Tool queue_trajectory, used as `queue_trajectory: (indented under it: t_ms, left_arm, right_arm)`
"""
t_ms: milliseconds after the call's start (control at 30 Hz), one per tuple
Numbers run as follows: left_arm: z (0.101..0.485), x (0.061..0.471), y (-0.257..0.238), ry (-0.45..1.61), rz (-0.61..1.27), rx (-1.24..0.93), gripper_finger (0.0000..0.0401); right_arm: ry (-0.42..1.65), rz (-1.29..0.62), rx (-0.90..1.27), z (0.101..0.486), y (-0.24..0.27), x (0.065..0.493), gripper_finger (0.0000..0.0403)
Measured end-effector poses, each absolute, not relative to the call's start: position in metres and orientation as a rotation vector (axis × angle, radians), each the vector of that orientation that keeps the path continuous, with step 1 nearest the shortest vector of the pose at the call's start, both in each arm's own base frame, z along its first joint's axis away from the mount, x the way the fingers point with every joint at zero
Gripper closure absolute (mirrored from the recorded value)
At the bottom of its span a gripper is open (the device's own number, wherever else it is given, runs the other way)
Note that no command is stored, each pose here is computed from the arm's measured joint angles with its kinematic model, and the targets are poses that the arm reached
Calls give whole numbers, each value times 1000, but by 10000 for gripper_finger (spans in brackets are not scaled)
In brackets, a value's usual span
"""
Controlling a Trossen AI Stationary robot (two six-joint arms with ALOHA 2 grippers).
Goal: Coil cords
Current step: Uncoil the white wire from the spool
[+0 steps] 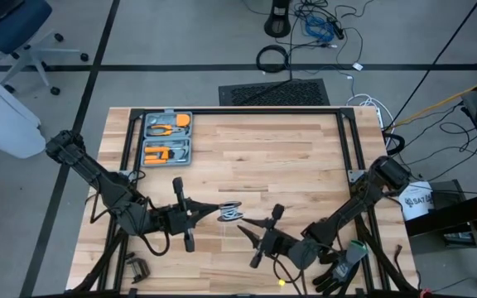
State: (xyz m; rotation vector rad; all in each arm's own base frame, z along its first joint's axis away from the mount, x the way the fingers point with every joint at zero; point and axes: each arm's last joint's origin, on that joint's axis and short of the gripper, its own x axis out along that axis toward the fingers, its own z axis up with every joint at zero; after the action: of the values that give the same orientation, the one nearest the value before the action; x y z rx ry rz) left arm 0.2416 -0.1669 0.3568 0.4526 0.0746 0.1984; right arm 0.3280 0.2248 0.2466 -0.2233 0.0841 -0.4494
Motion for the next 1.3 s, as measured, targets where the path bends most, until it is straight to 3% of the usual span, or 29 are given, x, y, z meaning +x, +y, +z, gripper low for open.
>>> queue_trajectory:
  t_ms: [333, 600, 1067, 1300]
  left_arm:
    - [357, 242, -167, 74, 199, 452, 400]
    - [357, 242, -167, 75, 199, 453, 400]
    - [351, 241, -167, 123, 182, 502, 400]
    - [350, 244, -162, 143, 236, 519, 400]
  right_arm:
    - [62, -391, -178, 248, 215, 337, 317]
    - [62, -431, -174, 249, 220, 332, 397]
    - [39, -565, -189, 275, 236, 301, 402]
    - [-46, -481, -183, 296, 246, 289, 402]
